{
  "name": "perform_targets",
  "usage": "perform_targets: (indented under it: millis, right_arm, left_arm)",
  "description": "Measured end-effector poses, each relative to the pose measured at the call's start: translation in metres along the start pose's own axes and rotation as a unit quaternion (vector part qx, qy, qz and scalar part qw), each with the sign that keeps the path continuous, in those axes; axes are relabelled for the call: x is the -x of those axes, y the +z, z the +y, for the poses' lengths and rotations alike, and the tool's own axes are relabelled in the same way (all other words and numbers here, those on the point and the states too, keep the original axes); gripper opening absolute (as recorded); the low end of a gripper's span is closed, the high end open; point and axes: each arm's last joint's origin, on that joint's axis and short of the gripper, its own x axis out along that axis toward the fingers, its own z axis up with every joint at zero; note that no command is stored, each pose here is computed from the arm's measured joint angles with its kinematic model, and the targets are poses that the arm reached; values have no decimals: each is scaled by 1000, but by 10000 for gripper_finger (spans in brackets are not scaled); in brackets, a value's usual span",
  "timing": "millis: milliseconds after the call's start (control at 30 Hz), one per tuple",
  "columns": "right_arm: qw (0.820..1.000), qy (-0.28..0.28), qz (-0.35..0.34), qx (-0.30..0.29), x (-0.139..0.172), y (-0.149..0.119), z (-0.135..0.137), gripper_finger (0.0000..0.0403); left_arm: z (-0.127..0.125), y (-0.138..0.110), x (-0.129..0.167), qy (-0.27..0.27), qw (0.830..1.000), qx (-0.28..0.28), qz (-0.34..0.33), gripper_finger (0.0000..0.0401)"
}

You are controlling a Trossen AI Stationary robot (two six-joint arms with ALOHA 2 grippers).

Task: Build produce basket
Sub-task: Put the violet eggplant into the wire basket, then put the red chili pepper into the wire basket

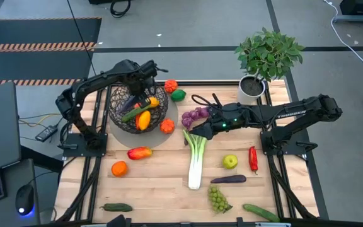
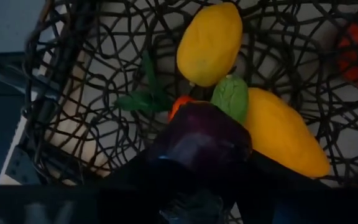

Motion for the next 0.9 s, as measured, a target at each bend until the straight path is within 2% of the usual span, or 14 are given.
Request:
perform_targets:
  millis: [300,433,600,767,900]
  right_arm:
    - [1000,0,7,-1,0,-1,0,238]
    - [997,-27,73,-19,2,-9,-8,238]
    - [975,-73,208,-30,11,-31,-17,238]
    - [947,-112,300,-13,28,-53,-19,238]
    - [929,-145,341,-9,45,-65,-19,236]
  left_arm:
    - [1,0,0,4,1000,-20,-1,274]
    - [-1,-2,0,-1,1000,0,9,308]
    - [-23,-1,7,-75,997,17,-9,311]
    - [-52,0,20,-93,995,2,-42,297]
    - [-70,1,38,-102,992,6,-72,294]
